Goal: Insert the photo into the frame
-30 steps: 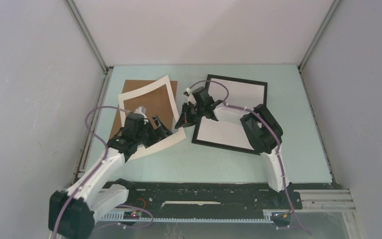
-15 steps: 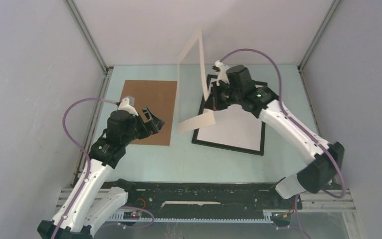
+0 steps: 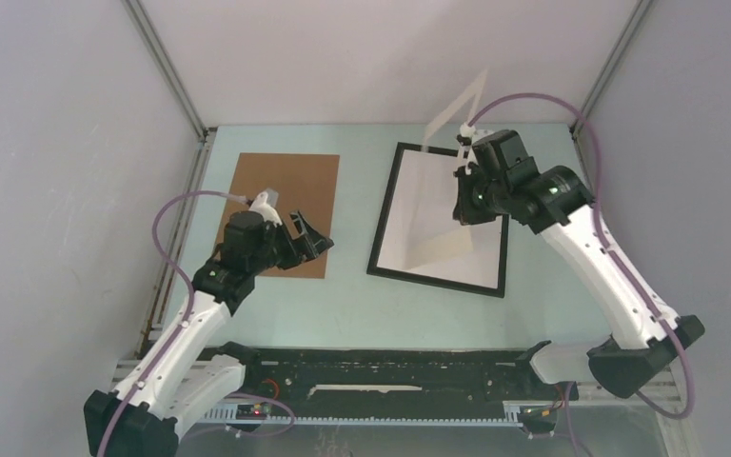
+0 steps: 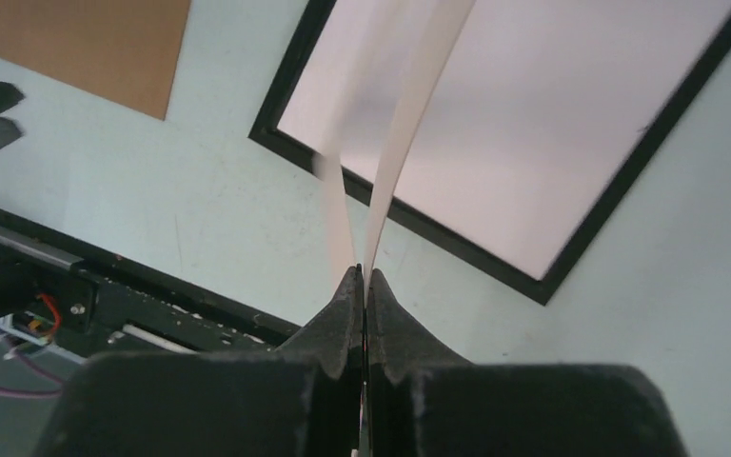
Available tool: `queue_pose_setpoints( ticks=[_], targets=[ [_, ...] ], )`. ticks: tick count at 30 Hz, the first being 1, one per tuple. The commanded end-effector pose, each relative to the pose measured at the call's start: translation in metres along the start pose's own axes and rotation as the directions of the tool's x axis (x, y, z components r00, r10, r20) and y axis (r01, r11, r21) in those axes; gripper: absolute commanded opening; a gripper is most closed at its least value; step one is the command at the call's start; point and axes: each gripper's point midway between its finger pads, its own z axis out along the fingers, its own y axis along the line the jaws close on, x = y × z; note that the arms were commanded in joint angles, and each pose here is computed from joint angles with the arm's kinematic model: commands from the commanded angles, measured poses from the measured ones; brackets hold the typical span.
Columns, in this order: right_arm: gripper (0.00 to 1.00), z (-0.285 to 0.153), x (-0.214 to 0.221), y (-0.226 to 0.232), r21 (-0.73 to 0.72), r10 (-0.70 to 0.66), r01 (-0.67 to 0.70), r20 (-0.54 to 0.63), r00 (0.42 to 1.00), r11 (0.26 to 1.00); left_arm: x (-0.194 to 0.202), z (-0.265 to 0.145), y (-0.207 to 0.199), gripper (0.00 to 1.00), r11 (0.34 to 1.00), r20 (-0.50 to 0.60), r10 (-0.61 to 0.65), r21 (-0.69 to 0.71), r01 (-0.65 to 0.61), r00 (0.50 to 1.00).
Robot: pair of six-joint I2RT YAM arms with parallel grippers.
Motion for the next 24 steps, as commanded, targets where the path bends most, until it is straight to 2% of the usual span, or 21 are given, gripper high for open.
queue_pose_setpoints(
  ticks=[1, 4, 6, 8, 12, 15, 19, 21, 24],
  targets=[
    [0.00, -0.074, -0.008, -0.017, 0.210, -0.104, 0.088, 0.065, 0.992, 0.974, -0.001, 0.010, -0.010, 0.88, 0.997, 0.013, -0.014, 0.076, 0.013, 1.000],
    [0.00, -0.084, -0.006, -0.012, 0.326, -0.140, 0.125, 0.025, 0.990, 0.937, 0.001, 0.014, -0.008, 0.87, 0.997, -0.001, -0.021, 0.069, 0.021, 1.000],
    [0.00, -0.083, -0.004, -0.001, 0.401, -0.228, 0.218, -0.023, 0.973, 0.890, 0.001, 0.016, -0.002, 0.87, 0.999, -0.001, -0.023, 0.045, 0.023, 1.000],
    [0.00, -0.067, 0.000, 0.016, 0.411, -0.289, 0.288, -0.062, 0.955, 0.865, 0.001, 0.015, 0.010, 0.87, 0.999, 0.001, -0.034, -0.005, 0.034, 0.999],
    [0.00, -0.013, 0.012, 0.049, 0.457, -0.348, 0.385, -0.166, 0.923, 0.802, -0.005, 0.008, 0.045, 0.87, 0.986, 0.051, -0.111, -0.116, 0.116, 0.993],
    [0.00, 0.035, 0.026, 0.074, 0.472, -0.397, 0.474, -0.258, 0.881, 0.743, -0.004, 0.001, 0.067, 0.87, 0.971, 0.090, -0.179, -0.143, 0.190, 0.980],
    [0.00, 0.085, 0.045, 0.122, 0.442, -0.465, 0.552, -0.297, 0.834, 0.707, -0.001, -0.008, 0.092, 0.87, 0.948, 0.125, -0.235, -0.189, 0.256, 0.964],
    [0.00, 0.101, 0.057, 0.150, 0.411, -0.504, 0.581, -0.290, 0.814, 0.702, -0.001, -0.016, 0.108, 0.87, 0.927, 0.158, -0.255, -0.240, 0.288, 0.954],
    [0.00, 0.116, 0.077, 0.168, 0.398, -0.542, 0.613, -0.287, 0.790, 0.683, -0.007, -0.027, 0.122, 0.87, 0.906, 0.217, -0.264, -0.278, 0.318, 0.940]
  ],
)
